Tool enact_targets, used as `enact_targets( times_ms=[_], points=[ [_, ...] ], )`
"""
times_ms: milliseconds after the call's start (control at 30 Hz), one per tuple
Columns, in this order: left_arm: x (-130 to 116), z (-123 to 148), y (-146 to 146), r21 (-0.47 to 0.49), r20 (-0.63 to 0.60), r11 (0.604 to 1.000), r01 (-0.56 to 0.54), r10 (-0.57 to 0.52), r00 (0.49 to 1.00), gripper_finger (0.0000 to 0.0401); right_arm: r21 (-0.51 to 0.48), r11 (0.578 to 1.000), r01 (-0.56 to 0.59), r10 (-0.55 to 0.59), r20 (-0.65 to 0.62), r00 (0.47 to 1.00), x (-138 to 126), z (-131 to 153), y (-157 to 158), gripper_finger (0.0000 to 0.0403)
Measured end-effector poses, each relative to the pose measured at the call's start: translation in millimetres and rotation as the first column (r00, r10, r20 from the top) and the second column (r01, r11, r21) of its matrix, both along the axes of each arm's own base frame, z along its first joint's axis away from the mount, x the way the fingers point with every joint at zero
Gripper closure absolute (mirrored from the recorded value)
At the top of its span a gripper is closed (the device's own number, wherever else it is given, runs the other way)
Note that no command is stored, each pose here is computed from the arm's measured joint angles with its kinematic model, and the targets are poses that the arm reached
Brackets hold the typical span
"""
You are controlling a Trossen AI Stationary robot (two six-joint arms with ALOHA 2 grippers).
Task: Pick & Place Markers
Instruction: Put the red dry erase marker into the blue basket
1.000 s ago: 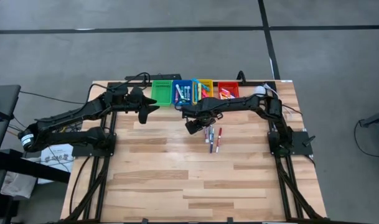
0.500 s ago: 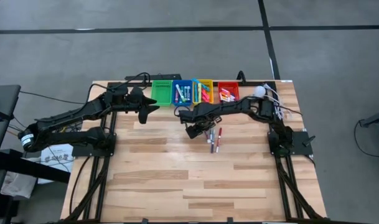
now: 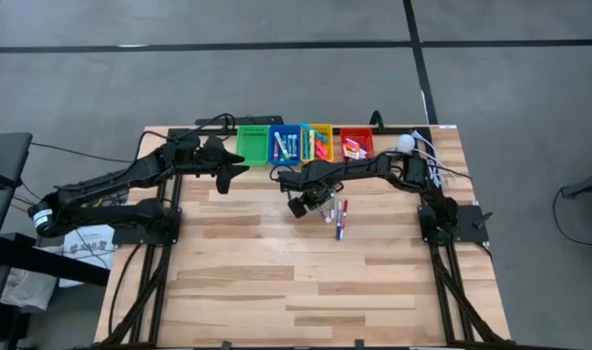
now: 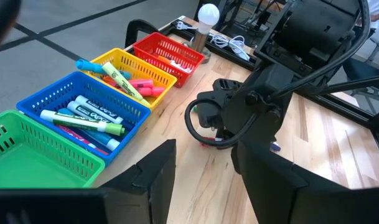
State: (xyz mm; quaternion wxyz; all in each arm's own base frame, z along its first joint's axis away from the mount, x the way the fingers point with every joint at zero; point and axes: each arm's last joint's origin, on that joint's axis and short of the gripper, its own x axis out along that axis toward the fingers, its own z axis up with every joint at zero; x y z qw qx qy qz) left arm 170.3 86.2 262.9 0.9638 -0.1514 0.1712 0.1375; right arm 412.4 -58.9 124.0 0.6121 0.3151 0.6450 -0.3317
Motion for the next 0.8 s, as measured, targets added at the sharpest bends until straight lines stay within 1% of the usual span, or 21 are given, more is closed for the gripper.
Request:
enact_targets(
  times_ms=[67, 200, 233, 367, 433, 500, 633, 667, 733, 800],
  points=[
    [0, 0, 0, 0.0, 0.0, 1.0, 0.0, 0.0, 1.0, 0.0229, 0.001, 1.0, -0.003, 0.003, 0.0, 1.0, 0, 0, 0, 0.0355],
    [0, 0, 0, 0.0, 0.0, 1.0, 0.0, 0.0, 1.0, 0.0229, 0.001, 1.0, -0.012, 0.012, 0.002, 1.0, 0, 0, 0, 0.0355],
    [0, 0, 0, 0.0, 0.0, 1.0, 0.0, 0.0, 1.0, 0.0229, 0.002, 1.0, -0.017, 0.017, 0.002, 1.0, 0, 0, 0, 0.0352],
    [0, 0, 0, 0.0, 0.0, 1.0, 0.0, 0.0, 1.0, 0.0229, 0.005, 1.0, -0.023, 0.023, 0.005, 1.0, 0, 0, 0, 0.0316],
    [0, 0, 0, 0.0, 0.0, 1.0, 0.0, 0.0, 1.0, 0.0229, 0.005, 1.0, -0.024, 0.024, 0.006, 1.0, 0, 0, 0, 0.031],
    [0, 0, 0, 0.0, 0.0, 1.0, 0.0, 0.0, 1.0, 0.0229, 0.007, 0.999, -0.031, 0.031, 0.006, 0.999, 2, 3, 0, 0.0317],
    [0, 0, 0, 0.0, 0.0, 1.0, 0.0, 0.0, 1.0, 0.0229, 0.007, 0.997, -0.082, 0.081, 0.007, 0.997, 8, 14, -1, 0.0349],
    [0, 0, 0, 0.0, 0.0, 1.0, 0.0, 0.0, 1.0, 0.0229, 0.007, 0.996, -0.086, 0.086, 0.019, 0.996, 10, 17, -3, 0.0355],
    [0, 0, 0, 0.0, 0.0, 1.0, 0.0, 0.0, 1.0, 0.0229, 0.013, 0.995, -0.098, 0.097, 0.08, 0.992, 19, 25, -7, 0.0356],
    [0, 0, 0, -0.001, 0.0, 1.0, 0.003, -0.003, 1.0, 0.0229, 0.005, 0.994, -0.11, 0.109, 0.11, 0.988, 23, 36, -11, 0.0356]
  ],
)
